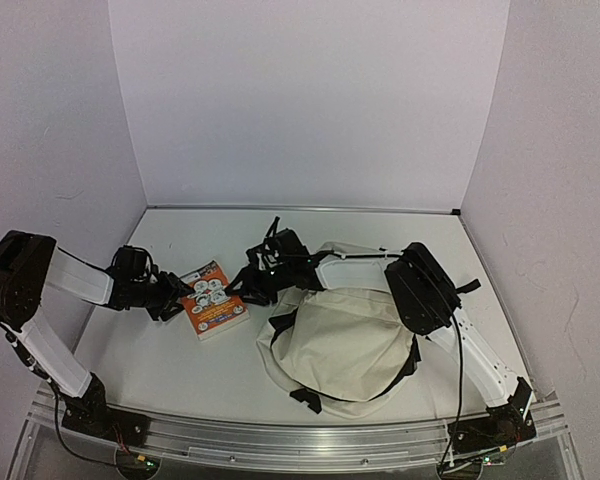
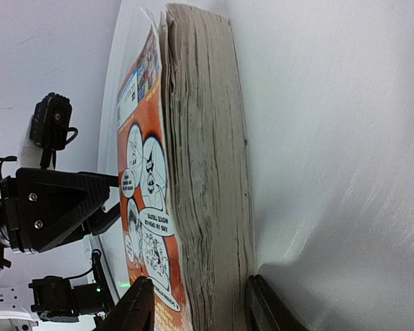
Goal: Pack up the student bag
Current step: Pick up the book from the center of the board, then place the book in the student bag.
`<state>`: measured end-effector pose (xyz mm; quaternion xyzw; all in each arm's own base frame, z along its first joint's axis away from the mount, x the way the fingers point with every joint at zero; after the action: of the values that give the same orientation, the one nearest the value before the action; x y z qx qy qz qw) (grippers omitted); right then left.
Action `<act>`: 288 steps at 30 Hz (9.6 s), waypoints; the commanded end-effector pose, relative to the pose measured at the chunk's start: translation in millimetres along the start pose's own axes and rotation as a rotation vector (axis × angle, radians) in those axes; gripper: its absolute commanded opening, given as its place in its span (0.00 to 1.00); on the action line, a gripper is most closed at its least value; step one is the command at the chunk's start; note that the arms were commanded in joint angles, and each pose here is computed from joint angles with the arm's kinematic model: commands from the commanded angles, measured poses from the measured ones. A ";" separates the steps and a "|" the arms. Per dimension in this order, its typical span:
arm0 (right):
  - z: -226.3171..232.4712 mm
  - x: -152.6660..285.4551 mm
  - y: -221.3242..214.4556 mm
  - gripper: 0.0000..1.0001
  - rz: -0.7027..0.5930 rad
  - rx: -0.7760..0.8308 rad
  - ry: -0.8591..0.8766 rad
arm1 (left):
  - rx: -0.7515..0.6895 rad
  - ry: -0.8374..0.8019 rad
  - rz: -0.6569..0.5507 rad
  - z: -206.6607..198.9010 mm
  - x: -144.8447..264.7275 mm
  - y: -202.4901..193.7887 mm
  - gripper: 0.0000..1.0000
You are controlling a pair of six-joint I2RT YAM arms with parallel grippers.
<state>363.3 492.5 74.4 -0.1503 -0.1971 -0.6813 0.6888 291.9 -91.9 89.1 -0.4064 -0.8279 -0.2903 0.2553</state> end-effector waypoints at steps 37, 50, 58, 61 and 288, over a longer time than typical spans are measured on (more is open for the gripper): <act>206.3 198.7 -11.0 0.00 -0.245 0.562 0.300 | -0.658 -0.410 -0.051 -173.6 174.6 20.7 1.00; 198.1 238.0 -63.5 0.00 0.023 0.657 0.223 | -0.870 -0.594 0.202 -216.1 158.5 15.8 1.00; 181.3 239.1 -89.5 0.00 0.188 0.651 0.265 | -0.924 -0.645 0.433 -236.5 123.9 -15.7 1.00; 179.2 239.8 -98.4 0.00 0.258 0.661 0.309 | -0.933 -0.696 0.447 -242.1 125.4 -19.2 1.00; 281.9 276.4 -65.0 0.00 -0.822 0.601 -0.038 | -0.510 -0.415 0.253 -245.3 -7.0 -82.0 0.26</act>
<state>293.4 389.0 349.2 -0.0274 -0.5257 -0.7419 0.4153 262.7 -267.4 193.6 -0.5957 -0.6903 -0.3904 0.1270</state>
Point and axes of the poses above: each gripper's point midway between its finger pads, its own x axis back along the fingers, its own z axis along the line the jaws close on, y = z × x, the point moved 9 cm from there along x, back along the fingers, and after that the axes turned 12 degrees about -x, right-handed, at the moved point
